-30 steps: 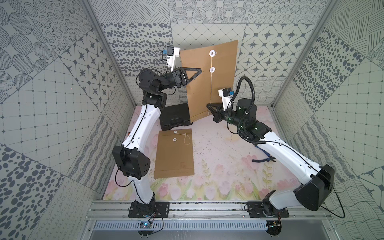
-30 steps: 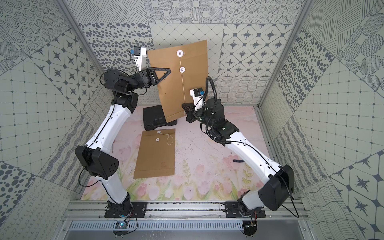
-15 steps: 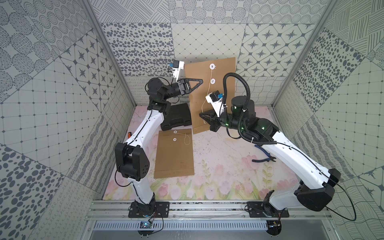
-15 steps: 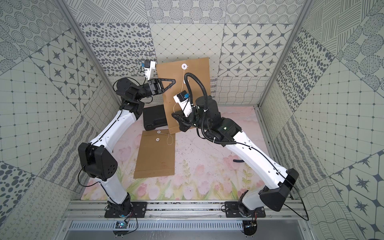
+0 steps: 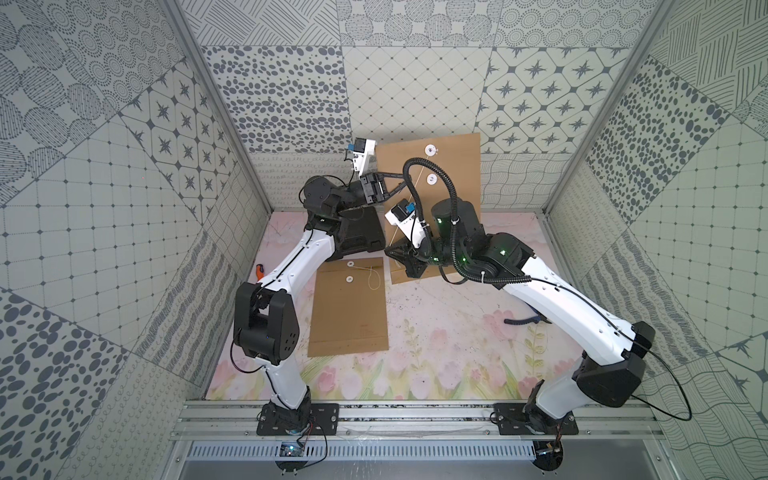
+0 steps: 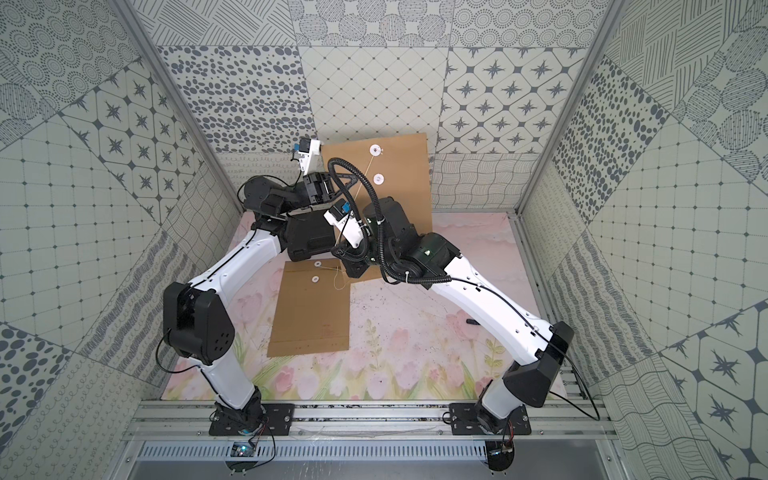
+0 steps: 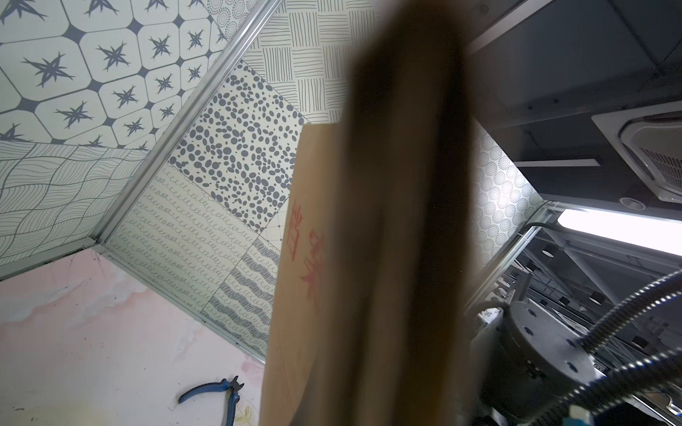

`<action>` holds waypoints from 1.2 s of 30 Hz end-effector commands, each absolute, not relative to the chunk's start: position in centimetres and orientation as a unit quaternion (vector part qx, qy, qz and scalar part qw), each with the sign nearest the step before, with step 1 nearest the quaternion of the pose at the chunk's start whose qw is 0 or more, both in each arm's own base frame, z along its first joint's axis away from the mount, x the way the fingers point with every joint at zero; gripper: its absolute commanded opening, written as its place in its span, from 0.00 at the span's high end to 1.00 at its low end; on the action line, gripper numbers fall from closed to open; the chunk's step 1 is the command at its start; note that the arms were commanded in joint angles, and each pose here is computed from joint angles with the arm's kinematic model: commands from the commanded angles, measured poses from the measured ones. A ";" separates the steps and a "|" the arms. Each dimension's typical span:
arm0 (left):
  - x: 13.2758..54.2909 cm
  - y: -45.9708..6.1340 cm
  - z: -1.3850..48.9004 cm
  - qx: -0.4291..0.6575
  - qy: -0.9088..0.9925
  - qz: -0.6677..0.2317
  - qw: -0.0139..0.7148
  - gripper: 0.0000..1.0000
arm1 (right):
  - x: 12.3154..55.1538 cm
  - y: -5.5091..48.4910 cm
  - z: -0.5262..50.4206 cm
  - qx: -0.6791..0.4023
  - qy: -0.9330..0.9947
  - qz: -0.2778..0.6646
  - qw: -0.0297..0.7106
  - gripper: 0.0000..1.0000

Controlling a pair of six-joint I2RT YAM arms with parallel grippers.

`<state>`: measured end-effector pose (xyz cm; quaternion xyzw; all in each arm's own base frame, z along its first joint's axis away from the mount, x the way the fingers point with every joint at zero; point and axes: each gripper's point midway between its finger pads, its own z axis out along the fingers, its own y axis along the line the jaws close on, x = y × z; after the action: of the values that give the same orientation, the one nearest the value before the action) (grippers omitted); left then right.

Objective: Close the mouth of the file bag
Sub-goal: Close the file bag.

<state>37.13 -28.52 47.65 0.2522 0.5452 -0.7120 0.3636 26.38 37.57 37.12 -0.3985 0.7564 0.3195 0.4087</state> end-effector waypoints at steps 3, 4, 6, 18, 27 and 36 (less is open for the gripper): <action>34.1 -27.6 50.9 0.298 0.483 -0.723 0.393 1.00 | 27.5 35.9 36.6 -0.371 0.767 0.328 0.409 1.00; 34.0 -27.6 51.0 0.300 0.482 -0.724 0.392 1.00 | 27.8 35.5 36.5 -0.365 0.770 0.327 0.409 1.00; 33.9 -27.6 51.2 0.303 0.479 -0.726 0.389 1.00 | 28.5 34.7 36.1 -0.354 0.775 0.327 0.408 1.00; 32.3 -27.7 51.8 0.331 0.472 -0.725 0.377 1.00 | 31.1 31.3 36.1 -0.314 0.785 0.324 0.425 1.00; 31.7 -27.6 52.3 0.339 0.467 -0.726 0.375 1.00 | 31.7 30.5 36.0 -0.306 0.789 0.321 0.425 1.00; 30.6 -27.7 52.5 0.354 0.466 -0.723 0.367 1.00 | 32.6 29.2 36.1 -0.287 0.791 0.326 0.431 1.00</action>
<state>33.55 -27.92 50.85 0.3047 0.5005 -0.7308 0.3501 32.94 29.66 34.31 -0.2949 0.8041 0.3136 0.4101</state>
